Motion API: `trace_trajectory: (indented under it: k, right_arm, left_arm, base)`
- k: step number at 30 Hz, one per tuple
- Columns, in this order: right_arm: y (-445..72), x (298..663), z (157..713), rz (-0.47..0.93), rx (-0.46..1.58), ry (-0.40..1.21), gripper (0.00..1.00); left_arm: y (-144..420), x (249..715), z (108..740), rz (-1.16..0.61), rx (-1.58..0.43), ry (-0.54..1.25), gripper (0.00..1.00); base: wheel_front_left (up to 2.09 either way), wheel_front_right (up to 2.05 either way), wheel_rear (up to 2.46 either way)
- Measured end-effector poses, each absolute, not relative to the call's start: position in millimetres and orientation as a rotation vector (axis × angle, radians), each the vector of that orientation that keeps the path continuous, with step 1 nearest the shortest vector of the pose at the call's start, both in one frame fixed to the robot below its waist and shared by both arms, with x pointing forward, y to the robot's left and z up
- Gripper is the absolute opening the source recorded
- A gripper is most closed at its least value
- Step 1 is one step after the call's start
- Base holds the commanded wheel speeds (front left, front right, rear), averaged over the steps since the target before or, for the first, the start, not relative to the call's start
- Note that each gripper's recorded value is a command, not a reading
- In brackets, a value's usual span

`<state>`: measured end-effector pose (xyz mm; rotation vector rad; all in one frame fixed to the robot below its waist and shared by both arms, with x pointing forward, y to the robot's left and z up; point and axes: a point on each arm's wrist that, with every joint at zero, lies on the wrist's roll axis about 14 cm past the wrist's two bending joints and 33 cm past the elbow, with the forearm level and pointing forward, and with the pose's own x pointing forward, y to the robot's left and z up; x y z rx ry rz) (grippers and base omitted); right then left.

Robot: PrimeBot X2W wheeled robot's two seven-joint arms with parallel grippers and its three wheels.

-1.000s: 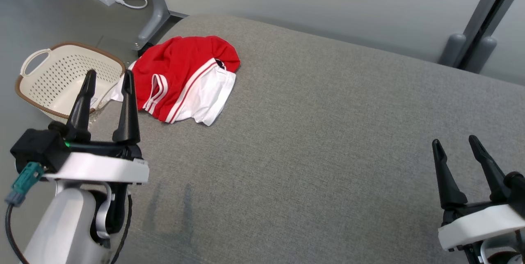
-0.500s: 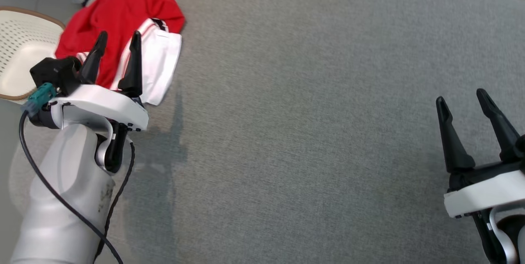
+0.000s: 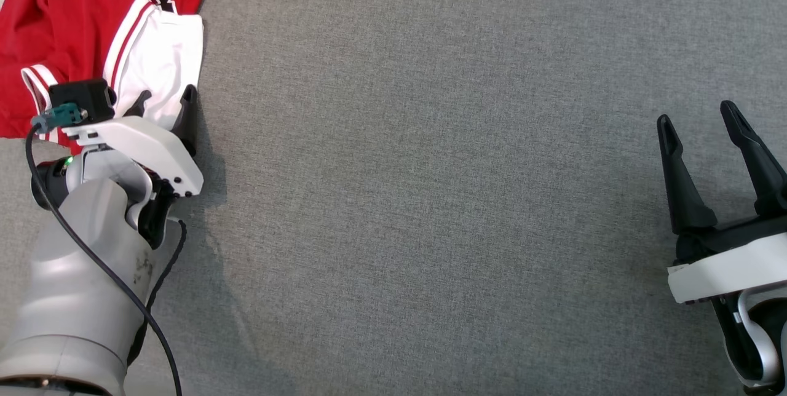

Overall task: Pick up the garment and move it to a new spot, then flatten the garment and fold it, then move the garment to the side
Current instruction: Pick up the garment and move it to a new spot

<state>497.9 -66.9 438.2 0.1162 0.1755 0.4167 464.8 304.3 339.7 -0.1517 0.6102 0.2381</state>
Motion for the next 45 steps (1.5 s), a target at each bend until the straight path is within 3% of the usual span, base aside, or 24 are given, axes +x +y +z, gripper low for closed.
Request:
trace_trajectory:
  k: [3, 4, 6, 18, 27, 39, 45]
  right_arm:
    - [-65, 499, 434, 0.423, 0.118, 0.183, 1.00]
    - [-63, 500, 434, 0.426, 0.120, 0.182, 1.00]
    - [-61, 502, 437, 0.430, 0.122, 0.173, 1.00]
    - [-68, 496, 459, 0.401, 0.130, 0.119, 1.00]
    - [-70, 484, 481, 0.386, 0.140, 0.069, 1.00]
    - [-94, 449, 511, 0.319, 0.125, 0.012, 1.00]
    - [-117, 424, 528, 0.257, 0.102, -0.025, 1.00]
  left_arm:
    - [305, 466, 334, 0.244, -0.158, 0.656, 1.00]
    - [305, 466, 333, 0.244, -0.159, 0.665, 0.94]
    - [305, 467, 334, 0.240, -0.150, 0.658, 0.00]
    - [331, 477, 387, 0.262, -0.073, 0.441, 0.00]
    - [347, 483, 473, 0.294, -0.017, 0.138, 0.00]
    - [298, 434, 533, 0.232, -0.051, -0.118, 0.00]
    - [251, 409, 540, 0.130, -0.086, -0.151, 0.00]
  base:
    - [0.00, 0.00, 0.00]
    - [0.00, 0.00, 0.00]
    - [0.00, 0.00, 0.00]
    - [0.00, 0.00, 0.00]
    - [0.00, 0.00, 0.00]
    - [0.00, 0.00, 0.00]
    - [0.00, 0.00, 0.00]
